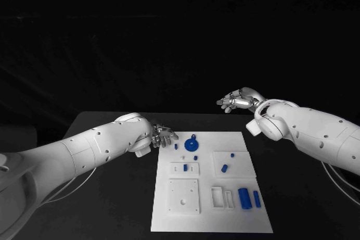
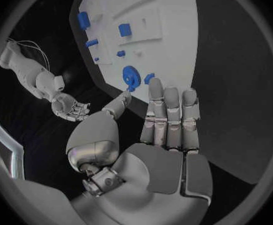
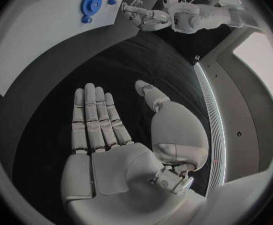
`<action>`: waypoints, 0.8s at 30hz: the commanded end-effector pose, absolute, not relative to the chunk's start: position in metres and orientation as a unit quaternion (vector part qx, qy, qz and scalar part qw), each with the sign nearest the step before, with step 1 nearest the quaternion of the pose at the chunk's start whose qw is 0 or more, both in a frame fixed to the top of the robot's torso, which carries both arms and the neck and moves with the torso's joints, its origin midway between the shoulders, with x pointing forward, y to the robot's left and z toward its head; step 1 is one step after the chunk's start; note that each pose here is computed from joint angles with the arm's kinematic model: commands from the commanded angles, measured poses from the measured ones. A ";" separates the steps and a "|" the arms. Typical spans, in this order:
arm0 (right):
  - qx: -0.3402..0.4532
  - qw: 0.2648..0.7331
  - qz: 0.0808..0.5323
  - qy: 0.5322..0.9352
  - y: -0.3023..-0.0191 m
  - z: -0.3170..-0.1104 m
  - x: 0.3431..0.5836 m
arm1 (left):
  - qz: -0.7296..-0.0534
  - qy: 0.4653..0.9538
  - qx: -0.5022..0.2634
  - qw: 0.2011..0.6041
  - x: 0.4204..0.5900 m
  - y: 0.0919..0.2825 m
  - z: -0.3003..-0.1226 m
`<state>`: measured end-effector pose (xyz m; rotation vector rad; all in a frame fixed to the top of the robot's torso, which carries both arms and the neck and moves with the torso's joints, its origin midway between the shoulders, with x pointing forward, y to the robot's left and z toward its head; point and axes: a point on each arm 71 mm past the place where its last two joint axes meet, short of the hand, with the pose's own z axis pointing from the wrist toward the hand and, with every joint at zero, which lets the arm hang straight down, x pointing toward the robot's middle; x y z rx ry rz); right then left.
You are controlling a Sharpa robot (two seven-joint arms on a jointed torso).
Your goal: Assemble the parts on the task board
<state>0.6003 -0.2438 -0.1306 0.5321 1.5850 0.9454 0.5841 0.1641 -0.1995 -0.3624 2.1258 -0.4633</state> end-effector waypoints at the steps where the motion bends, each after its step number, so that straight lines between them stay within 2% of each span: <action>1: 0.221 0.571 0.407 0.678 -0.242 -0.131 0.600 | -0.187 0.870 -0.124 0.440 0.584 0.160 -0.201; 24: 0.218 0.566 0.411 0.681 -0.235 -0.133 0.600 | -0.187 0.879 -0.138 0.416 0.590 0.155 -0.221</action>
